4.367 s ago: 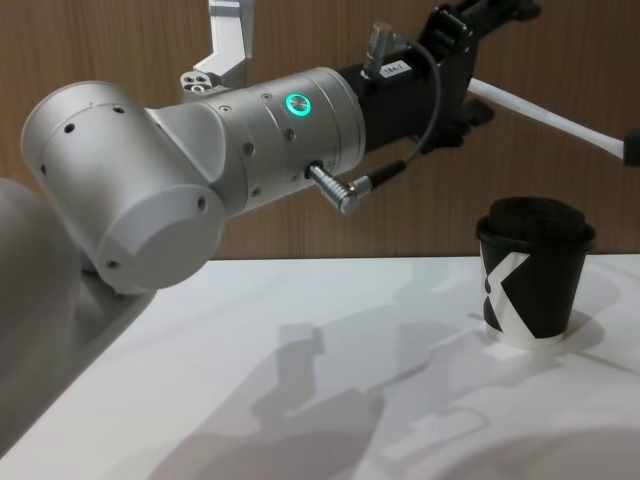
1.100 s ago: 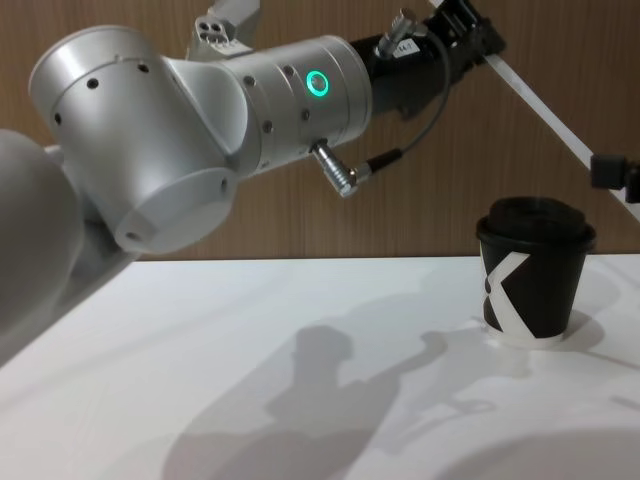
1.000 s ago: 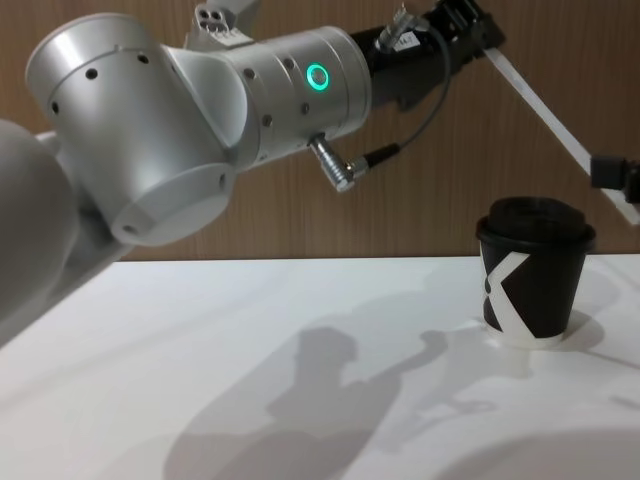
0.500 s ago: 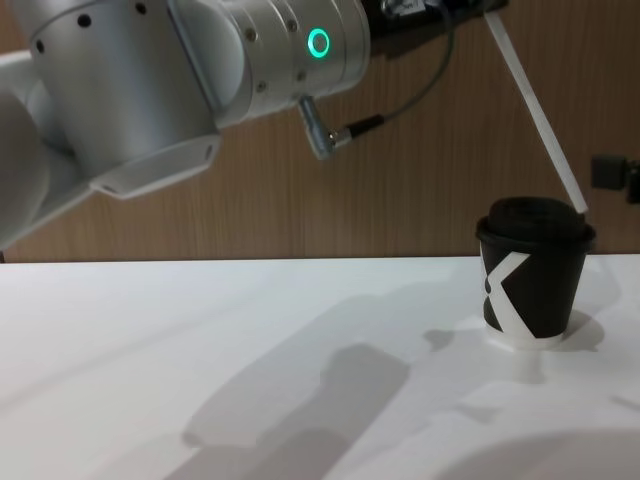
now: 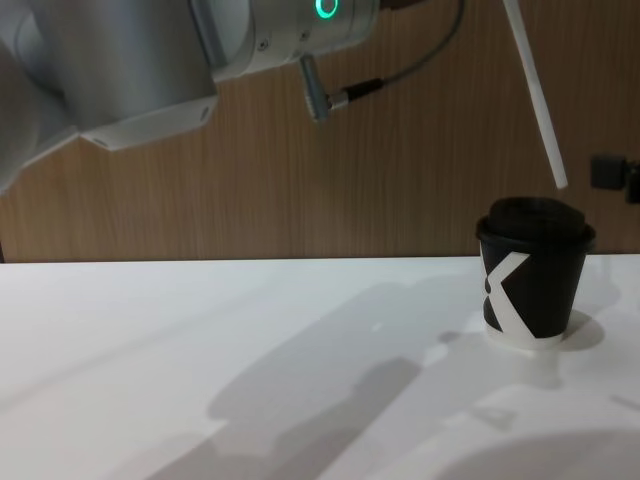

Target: Pick up the straw with one hand, pass it to the other hand, and insert it into the cup.

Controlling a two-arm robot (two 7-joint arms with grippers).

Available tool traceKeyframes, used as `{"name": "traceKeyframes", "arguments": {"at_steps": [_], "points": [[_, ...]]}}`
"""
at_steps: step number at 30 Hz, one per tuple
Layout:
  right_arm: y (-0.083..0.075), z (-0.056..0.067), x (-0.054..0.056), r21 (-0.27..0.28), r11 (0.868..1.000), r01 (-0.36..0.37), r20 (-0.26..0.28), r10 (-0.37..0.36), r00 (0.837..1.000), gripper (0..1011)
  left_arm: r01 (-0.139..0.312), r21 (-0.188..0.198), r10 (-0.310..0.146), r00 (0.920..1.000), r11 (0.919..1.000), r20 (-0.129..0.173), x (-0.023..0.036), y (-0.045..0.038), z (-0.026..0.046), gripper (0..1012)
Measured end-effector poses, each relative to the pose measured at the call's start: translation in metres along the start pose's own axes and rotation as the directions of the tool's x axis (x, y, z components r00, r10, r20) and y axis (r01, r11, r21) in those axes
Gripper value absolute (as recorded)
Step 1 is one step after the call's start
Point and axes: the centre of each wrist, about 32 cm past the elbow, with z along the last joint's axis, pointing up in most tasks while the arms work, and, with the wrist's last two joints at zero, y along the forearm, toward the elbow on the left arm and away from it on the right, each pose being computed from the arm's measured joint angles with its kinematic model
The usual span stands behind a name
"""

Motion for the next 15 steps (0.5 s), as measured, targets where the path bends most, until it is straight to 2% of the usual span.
{"name": "traceKeyframes", "arguments": {"at_steps": [15], "points": [[0.0000, 0.0000, 0.0000, 0.000, 1.000, 0.000, 0.000, 0.000, 1.000, 1001, 0.018, 0.029, -0.021, 0.9957, 0.9994, 0.091, -0.0048, -0.0025, 0.0052, 11]]}}
